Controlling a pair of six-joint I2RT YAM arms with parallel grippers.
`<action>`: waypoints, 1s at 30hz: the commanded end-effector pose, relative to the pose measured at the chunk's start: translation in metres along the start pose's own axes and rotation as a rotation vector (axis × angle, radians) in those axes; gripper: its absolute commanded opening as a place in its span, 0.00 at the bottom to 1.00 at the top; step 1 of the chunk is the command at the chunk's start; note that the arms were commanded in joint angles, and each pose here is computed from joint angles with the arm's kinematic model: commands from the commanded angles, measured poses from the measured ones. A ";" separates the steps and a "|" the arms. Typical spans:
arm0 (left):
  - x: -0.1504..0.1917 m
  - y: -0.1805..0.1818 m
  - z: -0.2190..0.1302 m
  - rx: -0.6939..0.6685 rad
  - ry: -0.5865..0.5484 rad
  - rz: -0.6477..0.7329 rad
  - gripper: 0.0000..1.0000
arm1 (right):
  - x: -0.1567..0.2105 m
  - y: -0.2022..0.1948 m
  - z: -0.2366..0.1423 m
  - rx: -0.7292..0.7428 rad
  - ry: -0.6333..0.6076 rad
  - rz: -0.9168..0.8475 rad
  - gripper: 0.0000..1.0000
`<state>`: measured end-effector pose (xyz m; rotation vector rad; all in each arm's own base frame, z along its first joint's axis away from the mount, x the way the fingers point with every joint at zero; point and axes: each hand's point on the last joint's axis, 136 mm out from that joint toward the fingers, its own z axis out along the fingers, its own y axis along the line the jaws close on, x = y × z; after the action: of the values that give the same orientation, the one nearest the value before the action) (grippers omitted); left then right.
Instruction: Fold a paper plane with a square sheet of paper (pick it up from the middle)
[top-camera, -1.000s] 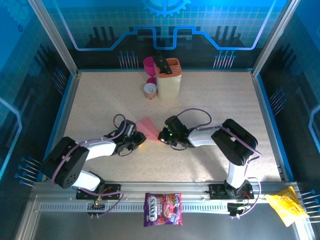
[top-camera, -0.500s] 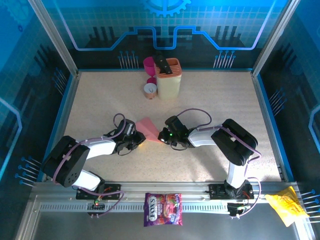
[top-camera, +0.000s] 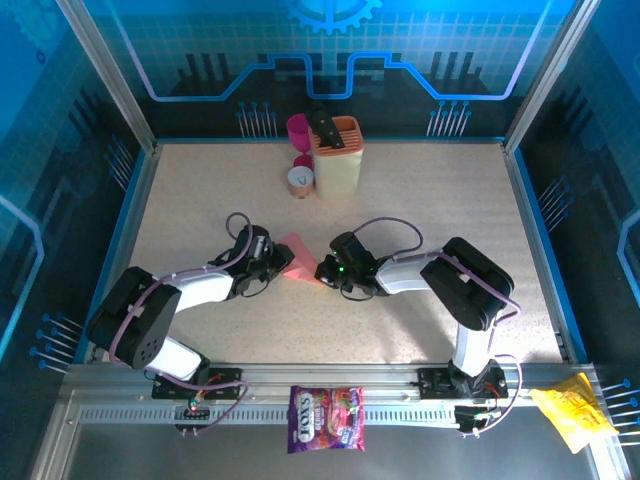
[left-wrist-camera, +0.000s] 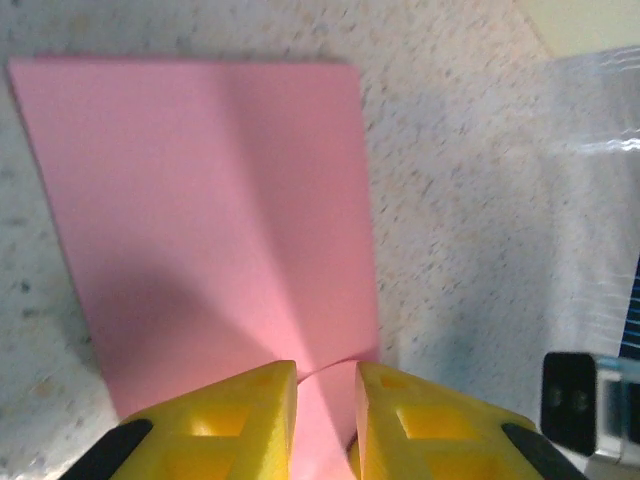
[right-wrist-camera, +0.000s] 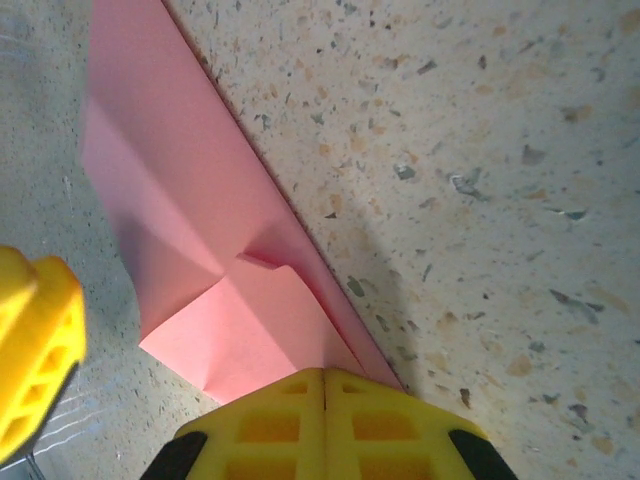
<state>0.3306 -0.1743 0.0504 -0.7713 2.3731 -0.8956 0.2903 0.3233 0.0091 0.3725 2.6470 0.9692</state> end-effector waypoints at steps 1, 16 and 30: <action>-0.012 -0.007 -0.001 0.012 -0.040 0.028 0.24 | 0.058 -0.119 0.001 0.390 0.157 0.047 0.00; 0.003 0.038 -0.019 -0.104 -0.056 -0.024 0.27 | 0.057 -0.118 0.001 0.389 0.155 0.045 0.00; 0.026 0.048 -0.009 -0.152 -0.006 -0.036 0.27 | 0.058 -0.120 0.003 0.396 0.158 0.051 0.00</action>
<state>0.2979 -0.1621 0.0284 -0.8420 2.4268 -0.7857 0.2902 0.3231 0.0083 0.3742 2.6448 0.9714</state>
